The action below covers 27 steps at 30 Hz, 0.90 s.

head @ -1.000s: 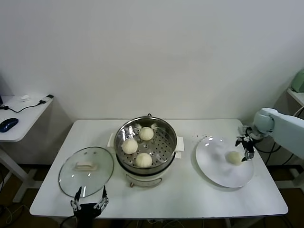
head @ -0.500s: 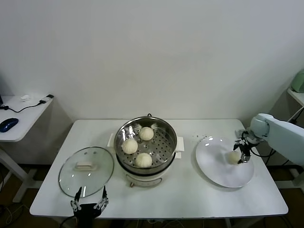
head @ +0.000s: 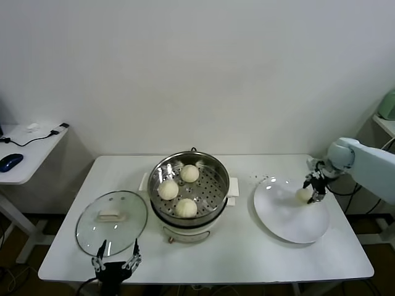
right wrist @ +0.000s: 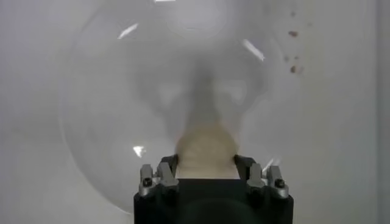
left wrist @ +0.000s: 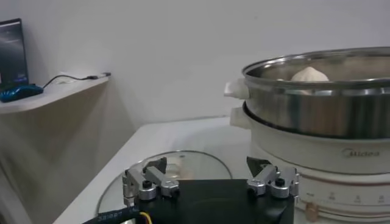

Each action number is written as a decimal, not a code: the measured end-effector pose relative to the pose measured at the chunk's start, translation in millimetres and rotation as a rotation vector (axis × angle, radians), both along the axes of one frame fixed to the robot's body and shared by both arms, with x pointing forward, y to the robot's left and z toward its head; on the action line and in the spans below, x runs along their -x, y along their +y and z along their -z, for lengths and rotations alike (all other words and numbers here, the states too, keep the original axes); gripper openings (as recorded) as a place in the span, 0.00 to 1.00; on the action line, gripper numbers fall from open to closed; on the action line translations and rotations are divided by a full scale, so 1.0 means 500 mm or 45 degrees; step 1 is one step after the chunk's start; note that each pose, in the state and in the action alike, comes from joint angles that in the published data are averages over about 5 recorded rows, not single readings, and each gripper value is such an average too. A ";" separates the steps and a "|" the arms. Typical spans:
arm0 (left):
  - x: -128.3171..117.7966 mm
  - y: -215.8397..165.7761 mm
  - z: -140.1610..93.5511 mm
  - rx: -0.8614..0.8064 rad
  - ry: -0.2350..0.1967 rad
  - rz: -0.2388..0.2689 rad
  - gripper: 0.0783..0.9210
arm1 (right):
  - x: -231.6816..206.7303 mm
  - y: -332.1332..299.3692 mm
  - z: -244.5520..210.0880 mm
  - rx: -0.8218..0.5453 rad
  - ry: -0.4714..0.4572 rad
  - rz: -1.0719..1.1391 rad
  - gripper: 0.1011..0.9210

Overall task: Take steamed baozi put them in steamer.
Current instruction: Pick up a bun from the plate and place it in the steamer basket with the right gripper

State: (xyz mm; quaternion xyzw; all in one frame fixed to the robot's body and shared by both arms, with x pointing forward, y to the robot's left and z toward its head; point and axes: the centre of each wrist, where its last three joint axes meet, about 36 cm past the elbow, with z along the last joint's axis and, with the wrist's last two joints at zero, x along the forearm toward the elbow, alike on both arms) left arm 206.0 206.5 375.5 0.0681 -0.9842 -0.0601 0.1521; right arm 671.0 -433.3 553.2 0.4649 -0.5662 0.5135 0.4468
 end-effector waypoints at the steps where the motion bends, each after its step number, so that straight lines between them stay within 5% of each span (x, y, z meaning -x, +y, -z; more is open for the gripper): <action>1: -0.001 0.000 -0.001 0.001 -0.001 0.002 0.88 | -0.005 0.015 -0.027 -0.014 -0.012 -0.011 0.66; 14: -0.010 -0.008 -0.006 0.017 -0.008 0.026 0.88 | 0.015 0.354 -0.316 -0.272 -0.097 -0.217 0.66; 27: -0.011 -0.005 -0.005 0.023 -0.002 0.019 0.88 | 0.038 0.597 -0.249 -0.260 -0.016 -0.328 0.66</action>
